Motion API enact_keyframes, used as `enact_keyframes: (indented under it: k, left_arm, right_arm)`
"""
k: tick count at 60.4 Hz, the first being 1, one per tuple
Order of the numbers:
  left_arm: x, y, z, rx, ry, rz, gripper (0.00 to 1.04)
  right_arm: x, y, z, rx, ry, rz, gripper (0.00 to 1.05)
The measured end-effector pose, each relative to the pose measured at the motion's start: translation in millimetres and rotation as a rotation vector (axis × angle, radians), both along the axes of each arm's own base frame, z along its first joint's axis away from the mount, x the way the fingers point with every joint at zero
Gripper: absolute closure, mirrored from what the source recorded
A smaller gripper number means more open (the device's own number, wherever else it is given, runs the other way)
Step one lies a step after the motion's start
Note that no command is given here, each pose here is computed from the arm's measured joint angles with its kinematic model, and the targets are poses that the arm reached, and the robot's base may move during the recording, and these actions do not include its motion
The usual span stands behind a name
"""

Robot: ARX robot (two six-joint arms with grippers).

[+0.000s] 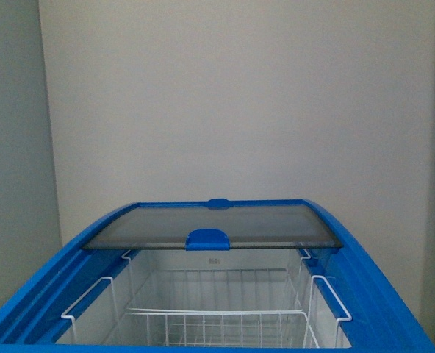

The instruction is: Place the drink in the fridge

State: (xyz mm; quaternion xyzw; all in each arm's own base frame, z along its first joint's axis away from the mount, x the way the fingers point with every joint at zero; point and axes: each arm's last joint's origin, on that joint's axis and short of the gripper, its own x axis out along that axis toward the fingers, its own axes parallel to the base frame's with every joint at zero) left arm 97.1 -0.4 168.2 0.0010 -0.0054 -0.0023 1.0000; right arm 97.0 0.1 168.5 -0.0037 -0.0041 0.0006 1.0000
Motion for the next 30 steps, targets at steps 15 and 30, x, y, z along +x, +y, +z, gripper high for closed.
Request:
enact_keyframes:
  k: [15, 30]
  left_arm:
    - [0.0, 0.0, 0.0, 0.000, 0.000, 0.000, 0.34]
    - [0.0, 0.0, 0.0, 0.000, 0.000, 0.000, 0.09]
  right_arm:
    - [0.0, 0.0, -0.1, 0.000, 0.000, 0.000, 0.32]
    - [0.0, 0.0, 0.0, 0.001, 0.000, 0.000, 0.08]
